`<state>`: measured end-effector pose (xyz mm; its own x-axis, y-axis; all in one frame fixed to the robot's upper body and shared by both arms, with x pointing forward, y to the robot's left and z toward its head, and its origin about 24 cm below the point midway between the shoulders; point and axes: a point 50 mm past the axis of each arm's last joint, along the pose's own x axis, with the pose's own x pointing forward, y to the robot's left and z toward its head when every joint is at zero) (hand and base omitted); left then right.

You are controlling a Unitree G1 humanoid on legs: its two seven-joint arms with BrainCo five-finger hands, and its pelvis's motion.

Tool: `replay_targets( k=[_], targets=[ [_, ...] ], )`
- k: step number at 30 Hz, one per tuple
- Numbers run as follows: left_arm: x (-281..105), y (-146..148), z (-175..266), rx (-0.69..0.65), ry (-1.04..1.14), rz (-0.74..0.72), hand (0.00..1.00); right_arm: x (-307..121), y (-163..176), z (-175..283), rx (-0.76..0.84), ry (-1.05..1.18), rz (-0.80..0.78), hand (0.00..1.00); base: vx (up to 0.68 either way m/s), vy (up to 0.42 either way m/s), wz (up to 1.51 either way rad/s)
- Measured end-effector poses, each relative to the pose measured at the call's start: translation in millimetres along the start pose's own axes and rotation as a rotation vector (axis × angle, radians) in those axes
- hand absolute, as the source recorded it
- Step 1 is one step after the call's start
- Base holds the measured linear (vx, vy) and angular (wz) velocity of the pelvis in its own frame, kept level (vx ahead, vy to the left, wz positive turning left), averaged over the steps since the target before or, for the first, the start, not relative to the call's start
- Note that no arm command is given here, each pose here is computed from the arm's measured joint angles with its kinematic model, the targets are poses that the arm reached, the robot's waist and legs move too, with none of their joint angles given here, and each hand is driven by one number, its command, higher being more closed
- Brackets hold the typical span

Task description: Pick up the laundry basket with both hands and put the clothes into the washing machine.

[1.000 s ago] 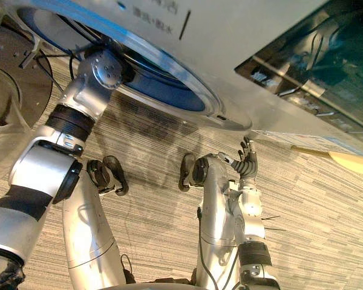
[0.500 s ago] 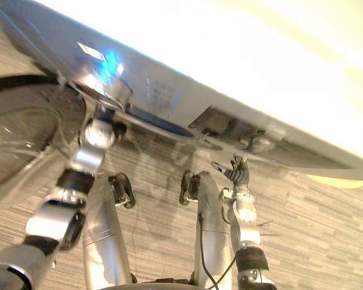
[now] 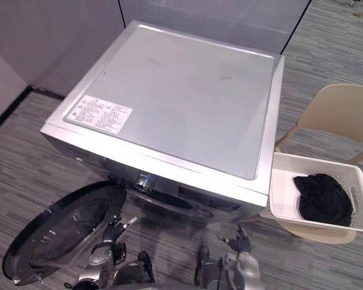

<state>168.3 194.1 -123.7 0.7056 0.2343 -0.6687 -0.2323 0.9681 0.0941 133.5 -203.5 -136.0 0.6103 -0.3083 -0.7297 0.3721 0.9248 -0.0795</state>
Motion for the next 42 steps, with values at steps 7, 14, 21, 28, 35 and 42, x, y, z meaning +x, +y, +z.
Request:
replay_targets(
  k=[7,14,21,28,35,42],
  targets=[
    [-5,3,-24,0.02,0.096,0.012,0.0,4,-18,-3,0.019,0.04,-0.053,0.0,0.0,0.012,-0.58],
    [1,8,-12,0.03,0.067,0.034,0.0,12,12,22,0.05,-0.027,0.019,0.0,-0.19,0.059,-1.4],
    [-5,15,-31,0.081,0.144,0.041,0.0,15,29,36,-0.015,-0.061,0.08,0.0,-0.12,-0.171,-2.14],
    [-14,-1,-51,0.069,0.214,0.001,0.0,20,32,52,-0.068,-0.097,0.102,0.0,0.17,-0.18,-2.15],
    [-10,-12,-34,0.041,0.127,-0.017,0.0,13,26,22,-0.076,-0.013,0.093,0.0,0.37,-0.04,-1.26],
    [-7,-12,-22,0.039,0.074,-0.019,0.0,15,36,33,-0.078,-0.049,0.118,0.0,0.44,0.192,0.03]
  ],
)
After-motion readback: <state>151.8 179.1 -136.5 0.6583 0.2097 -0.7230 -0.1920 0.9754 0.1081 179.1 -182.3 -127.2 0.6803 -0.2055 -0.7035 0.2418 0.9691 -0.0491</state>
